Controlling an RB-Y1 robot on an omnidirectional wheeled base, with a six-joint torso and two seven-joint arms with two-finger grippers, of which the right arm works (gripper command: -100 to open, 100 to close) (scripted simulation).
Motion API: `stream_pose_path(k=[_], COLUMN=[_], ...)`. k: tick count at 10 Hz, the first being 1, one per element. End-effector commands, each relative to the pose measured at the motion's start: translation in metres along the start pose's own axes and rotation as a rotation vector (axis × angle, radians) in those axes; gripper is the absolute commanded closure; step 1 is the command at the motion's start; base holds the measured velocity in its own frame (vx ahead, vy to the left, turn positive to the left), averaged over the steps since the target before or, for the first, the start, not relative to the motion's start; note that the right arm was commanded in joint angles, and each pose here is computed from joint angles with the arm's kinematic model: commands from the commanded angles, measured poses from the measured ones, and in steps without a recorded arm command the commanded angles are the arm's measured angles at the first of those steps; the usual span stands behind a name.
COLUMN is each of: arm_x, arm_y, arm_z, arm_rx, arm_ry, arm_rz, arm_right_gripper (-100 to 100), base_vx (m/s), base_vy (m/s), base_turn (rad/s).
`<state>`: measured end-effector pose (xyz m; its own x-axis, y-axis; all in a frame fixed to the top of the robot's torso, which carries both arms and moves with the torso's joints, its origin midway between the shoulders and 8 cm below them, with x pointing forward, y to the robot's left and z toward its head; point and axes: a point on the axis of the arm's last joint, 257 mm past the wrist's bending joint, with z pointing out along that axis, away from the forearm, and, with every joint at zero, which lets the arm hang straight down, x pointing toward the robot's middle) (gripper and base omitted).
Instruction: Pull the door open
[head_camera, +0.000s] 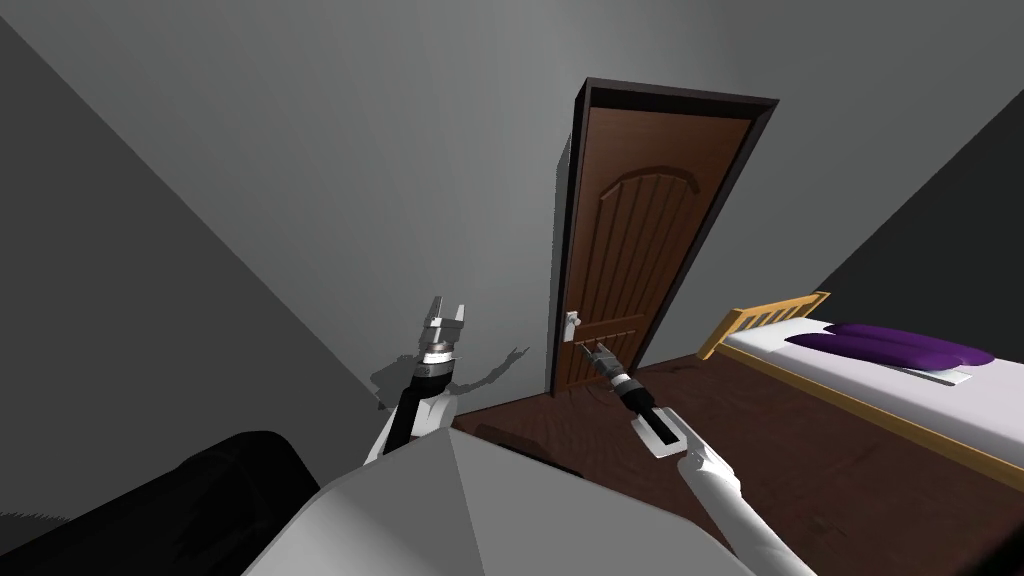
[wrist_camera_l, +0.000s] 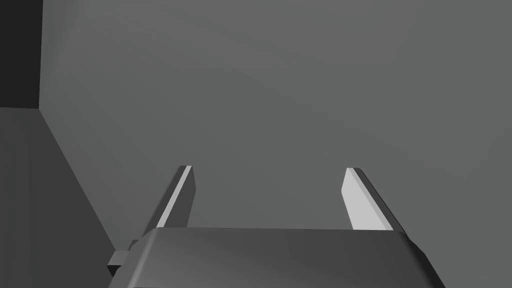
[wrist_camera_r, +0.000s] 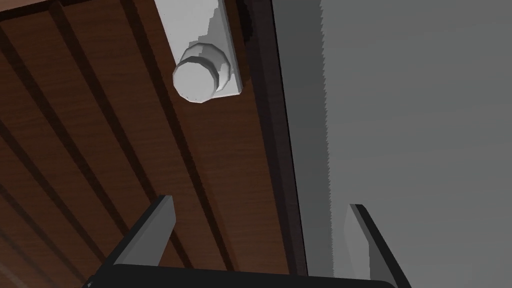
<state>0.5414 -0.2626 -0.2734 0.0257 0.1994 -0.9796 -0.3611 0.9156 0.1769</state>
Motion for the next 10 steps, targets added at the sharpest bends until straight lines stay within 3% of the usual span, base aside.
stream_pose_path(k=[1, 9, 10], arm_x=[0.001, 0.017, 0.016], arm_y=[-0.007, -0.039, -0.036], arm_z=[0.0037, 0.0037, 0.0034], arm_rx=[-0.004, 0.009, 0.009], arm_ry=[0.016, 0.095, 0.089], arm_rz=[-0.051, -0.179, -0.166], arm_right_gripper=[-100, -100, -100], base_vx=[0.063, 0.046, 0.017], base_vy=[-0.081, -0.045, -0.02], base_turn=[0.054, 0.027, 0.008])
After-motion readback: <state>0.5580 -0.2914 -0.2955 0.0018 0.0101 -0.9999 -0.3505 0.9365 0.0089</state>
